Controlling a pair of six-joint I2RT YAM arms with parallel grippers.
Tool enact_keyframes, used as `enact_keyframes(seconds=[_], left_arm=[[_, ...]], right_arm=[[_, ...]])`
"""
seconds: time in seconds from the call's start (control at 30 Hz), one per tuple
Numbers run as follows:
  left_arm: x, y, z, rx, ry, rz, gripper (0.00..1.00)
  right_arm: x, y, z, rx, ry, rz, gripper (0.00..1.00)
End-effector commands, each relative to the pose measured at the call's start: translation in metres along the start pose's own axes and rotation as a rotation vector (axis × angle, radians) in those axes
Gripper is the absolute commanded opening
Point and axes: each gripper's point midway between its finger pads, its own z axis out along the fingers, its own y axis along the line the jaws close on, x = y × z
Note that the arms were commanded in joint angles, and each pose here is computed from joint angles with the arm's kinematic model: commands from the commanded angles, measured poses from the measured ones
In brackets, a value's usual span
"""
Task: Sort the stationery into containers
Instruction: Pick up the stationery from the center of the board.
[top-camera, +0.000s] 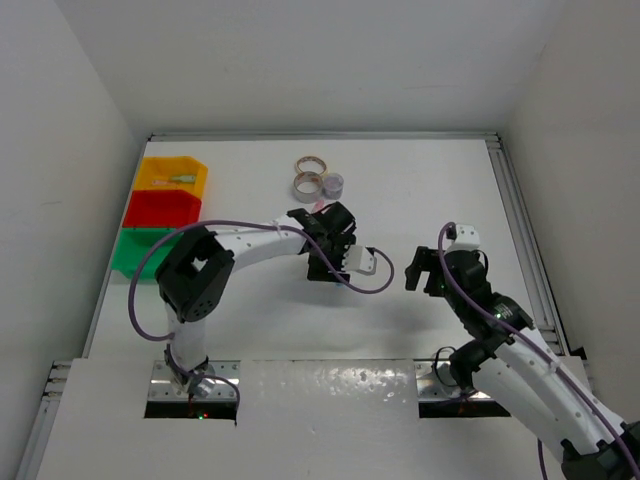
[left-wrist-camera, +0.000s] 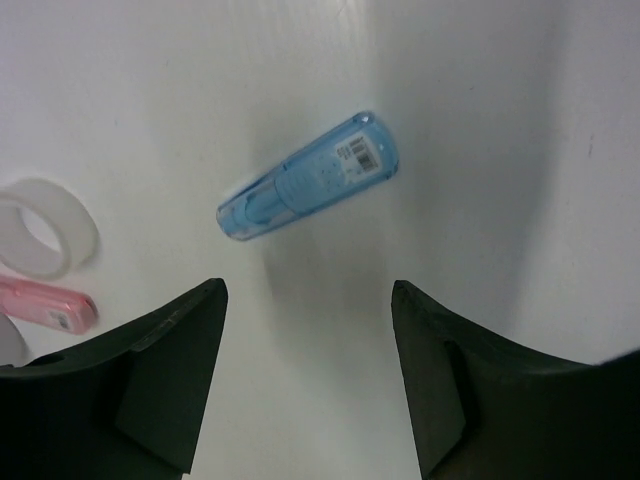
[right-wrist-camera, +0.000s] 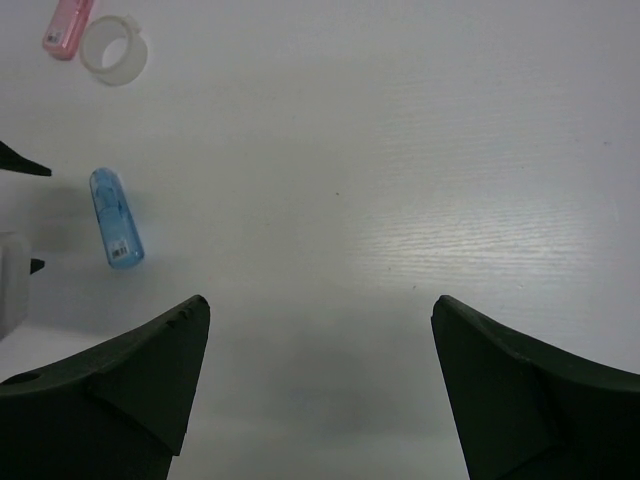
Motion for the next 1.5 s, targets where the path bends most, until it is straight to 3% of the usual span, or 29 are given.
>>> enact_keyframes(seconds=[0.0, 0.17, 0.3, 0.47, 0.6, 0.67, 0.7, 0.77, 1.0, 1.13, 1.23, 1.27, 1.37, 1.47], left_arm=[[-0.025, 0.005, 0.011, -0.016, -0.081, 0.209, 0.65], [-0.044, 0.011, 0.022, -0.024, -0.148, 0.241, 0.65], [-0.030, 0.001, 0.040, 0.024, -0.108, 0.297, 0.62], [-0.012, -0.004, 0.066, 0.038, -0.043, 0.257, 0.55], [-0.006, -0.009, 0.070, 0.076, 0.000, 0.210, 0.40], [0.000, -0.015, 0.069, 0.100, 0.017, 0.211, 0.40], [0.007, -0.022, 0.068, 0.131, 0.030, 0.214, 0.09], [0.009, -0.028, 0.068, 0.147, 0.032, 0.193, 0.00], [0.015, -0.034, 0.066, 0.175, 0.002, -0.032, 0.00], [0.023, -0.030, 0.069, 0.151, 0.031, -0.051, 0.00], [0.024, -0.021, 0.077, 0.110, 0.049, -0.059, 0.10], [0.021, -0.016, 0.078, 0.088, 0.052, -0.058, 0.21], [0.017, -0.015, 0.087, 0.104, 0.054, -0.052, 0.37], [0.016, -0.017, 0.093, 0.133, 0.058, -0.048, 0.42]], right_arm=[[0.004, 0.002, -0.004, -0.017, -0.001, 0.031, 0.90], [0.008, 0.000, -0.007, -0.019, 0.006, 0.043, 0.90], [0.010, -0.001, -0.008, -0.015, 0.013, 0.039, 0.90], [0.010, 0.000, -0.007, -0.019, 0.013, 0.042, 0.90], [0.014, -0.003, -0.009, -0.007, 0.026, 0.042, 0.90], [0.014, -0.006, -0.009, 0.003, 0.022, 0.035, 0.90], [0.013, -0.007, -0.009, 0.005, 0.016, 0.035, 0.90], [0.011, -0.010, -0.009, 0.019, 0.002, 0.027, 0.90], [0.007, -0.010, -0.008, 0.024, -0.008, 0.019, 0.90], [0.006, -0.013, -0.008, 0.035, -0.016, 0.007, 0.90], [0.005, -0.013, -0.008, 0.038, -0.018, 0.002, 0.91], [0.004, -0.013, -0.009, 0.039, -0.022, 0.004, 0.91], [0.003, -0.013, -0.009, 0.037, -0.023, 0.004, 0.91], [0.005, -0.015, -0.011, 0.047, -0.013, -0.002, 0.91]])
